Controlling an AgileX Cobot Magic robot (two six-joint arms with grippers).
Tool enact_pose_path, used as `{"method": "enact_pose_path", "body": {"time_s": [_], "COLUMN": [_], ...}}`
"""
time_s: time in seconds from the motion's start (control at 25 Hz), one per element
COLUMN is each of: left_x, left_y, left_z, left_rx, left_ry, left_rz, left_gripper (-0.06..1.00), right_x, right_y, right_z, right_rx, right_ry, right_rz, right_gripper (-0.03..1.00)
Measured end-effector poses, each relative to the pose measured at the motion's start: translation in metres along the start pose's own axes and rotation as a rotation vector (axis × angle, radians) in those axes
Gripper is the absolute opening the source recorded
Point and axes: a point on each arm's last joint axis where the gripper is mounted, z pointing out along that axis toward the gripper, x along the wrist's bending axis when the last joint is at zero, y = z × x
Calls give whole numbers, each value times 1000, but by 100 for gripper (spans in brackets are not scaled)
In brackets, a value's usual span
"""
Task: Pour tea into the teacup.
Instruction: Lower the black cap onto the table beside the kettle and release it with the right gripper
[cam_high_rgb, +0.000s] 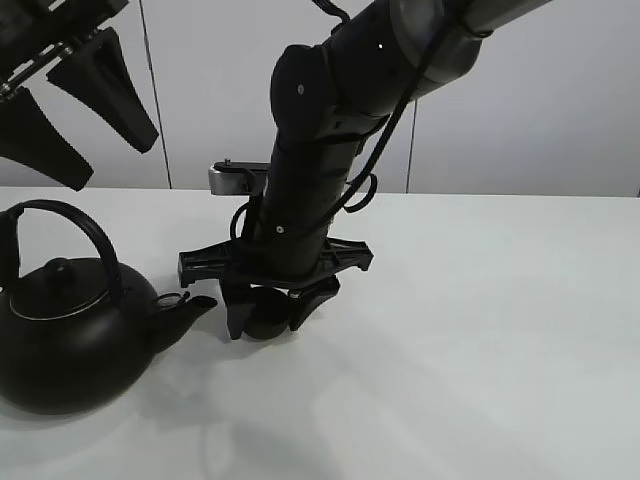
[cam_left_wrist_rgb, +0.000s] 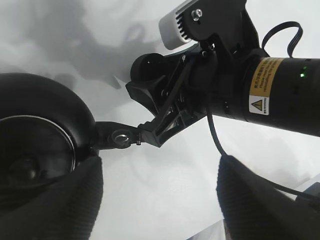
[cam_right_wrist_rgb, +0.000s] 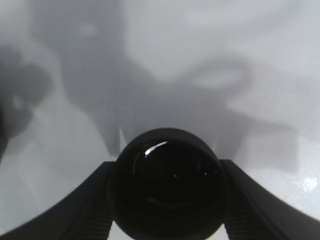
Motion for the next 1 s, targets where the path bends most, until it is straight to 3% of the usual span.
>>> {"method": "enact_pose_path", "body": {"time_s": [0.48, 0.68, 1.0], "left_x": [0, 0, 0], "left_y": [0, 0, 0], "left_z": [0, 0, 0], "left_rx": [0, -2, -4], "left_ry": [0, 1, 1], "left_rz": [0, 0, 0], "left_gripper": [48, 48, 48], "right_x": [0, 2, 3], "right_y": [-2, 7, 12], "right_z": [4, -2, -10], "right_rx": [25, -1, 5], "right_ry": [-2, 9, 1], "right_rz": [4, 8, -4], "right_gripper": [40, 49, 52]}}
